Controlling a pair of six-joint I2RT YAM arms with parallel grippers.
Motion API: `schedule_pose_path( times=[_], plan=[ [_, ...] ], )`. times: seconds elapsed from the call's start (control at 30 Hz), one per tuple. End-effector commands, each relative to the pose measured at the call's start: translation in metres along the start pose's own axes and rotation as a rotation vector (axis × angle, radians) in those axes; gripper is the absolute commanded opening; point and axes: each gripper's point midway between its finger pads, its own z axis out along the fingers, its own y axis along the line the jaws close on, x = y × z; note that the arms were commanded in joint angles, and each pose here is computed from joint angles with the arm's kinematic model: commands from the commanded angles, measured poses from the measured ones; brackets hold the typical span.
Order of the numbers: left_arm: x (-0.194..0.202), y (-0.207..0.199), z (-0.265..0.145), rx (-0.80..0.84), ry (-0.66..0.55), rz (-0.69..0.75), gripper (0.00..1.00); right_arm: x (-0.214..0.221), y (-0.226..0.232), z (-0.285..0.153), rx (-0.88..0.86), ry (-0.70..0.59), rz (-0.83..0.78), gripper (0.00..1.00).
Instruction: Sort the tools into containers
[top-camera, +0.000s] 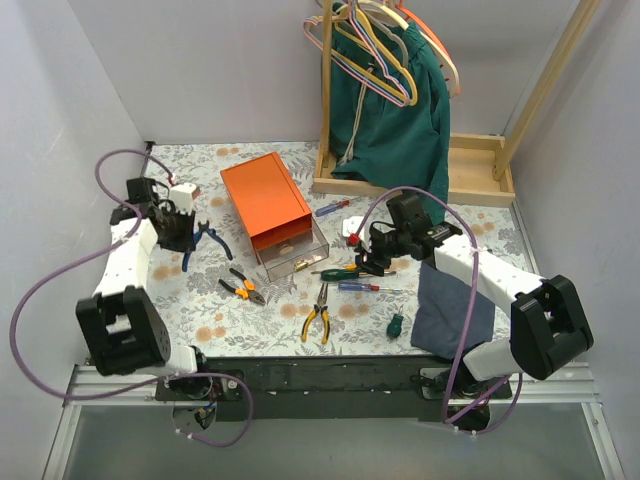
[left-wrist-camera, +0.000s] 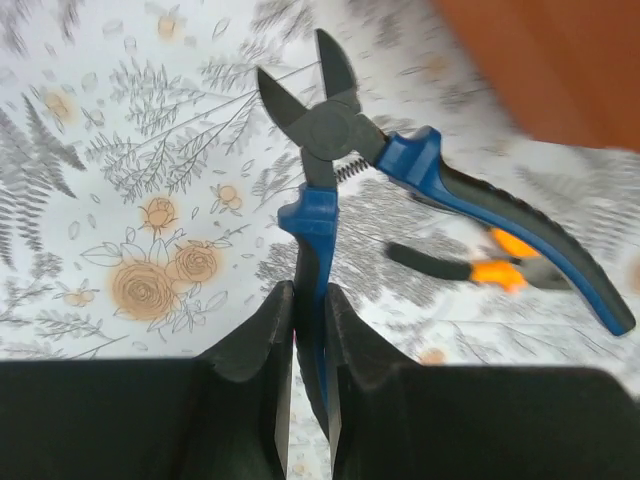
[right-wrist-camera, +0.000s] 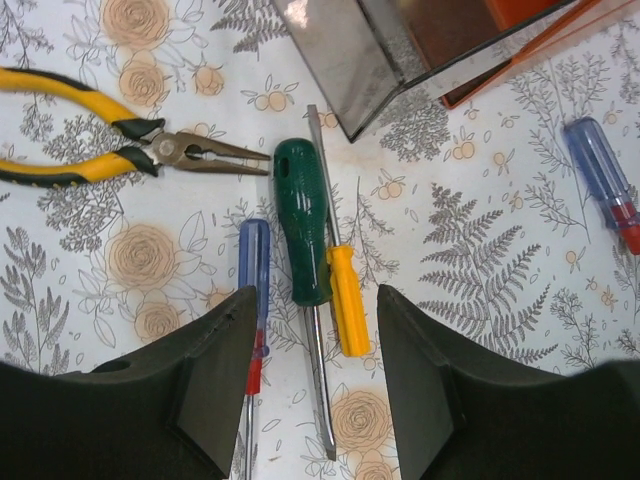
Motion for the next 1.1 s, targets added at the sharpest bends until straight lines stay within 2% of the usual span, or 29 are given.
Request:
schedule_pose_path(
  times=[0.0, 0.03, 0.1, 0.17, 0.27, 0.37, 0.5, 0.6, 0.67, 0.73, 0.9, 1.07],
  plan=[
    [-0.038, -0.069, -0.1, 0.229, -0.189, 0.127, 0.0, -0.03, -0.023, -0.006, 0.078, -0.086, 0.02, 0.59],
    [-0.036, -0.086, -0.117, 0.29, -0.199, 0.128, 0.0, -0.032, -0.023, -0.006, 0.083, -0.092, 0.043, 0.59],
    [-0.055, -0.113, -0.146, 0.417, -0.293, 0.141, 0.0, -0.034, -0.027, -0.007, 0.099, -0.098, 0.063, 0.59],
    [-0.066, -0.129, -0.16, 0.503, -0.306, 0.12, 0.0, -0.036, -0.028, -0.008, 0.103, -0.1, 0.083, 0.59],
    [-0.073, -0.154, -0.163, 0.644, -0.251, 0.071, 0.0, -0.048, -0.035, -0.016, 0.129, -0.109, 0.094, 0.6],
    [-0.083, -0.168, -0.162, 0.687, -0.243, 0.078, 0.0, -0.072, -0.04, -0.026, 0.119, -0.153, 0.079, 0.6],
    [-0.103, -0.164, -0.16, 0.646, -0.315, 0.02, 0.0, -0.109, -0.038, -0.026, 0.062, -0.197, -0.088, 0.63],
    [-0.119, -0.16, -0.161, 0.624, -0.348, -0.038, 0.0, -0.126, -0.038, -0.017, 0.019, -0.2, -0.151, 0.66],
    [-0.121, -0.157, -0.155, 0.613, -0.336, -0.105, 0.0, -0.129, -0.033, -0.006, -0.031, -0.199, -0.204, 0.67],
    [-0.134, -0.154, -0.154, 0.607, -0.383, -0.12, 0.0, -0.13, -0.027, 0.003, -0.078, -0.18, -0.257, 0.68],
    [-0.158, -0.153, -0.139, 0.686, -0.395, -0.16, 0.0, -0.134, 0.0, 0.02, -0.168, -0.166, -0.294, 0.68],
    [-0.173, -0.141, -0.103, 0.71, -0.377, -0.189, 0.0, -0.13, 0.014, 0.032, -0.213, -0.147, -0.308, 0.68]
  ],
)
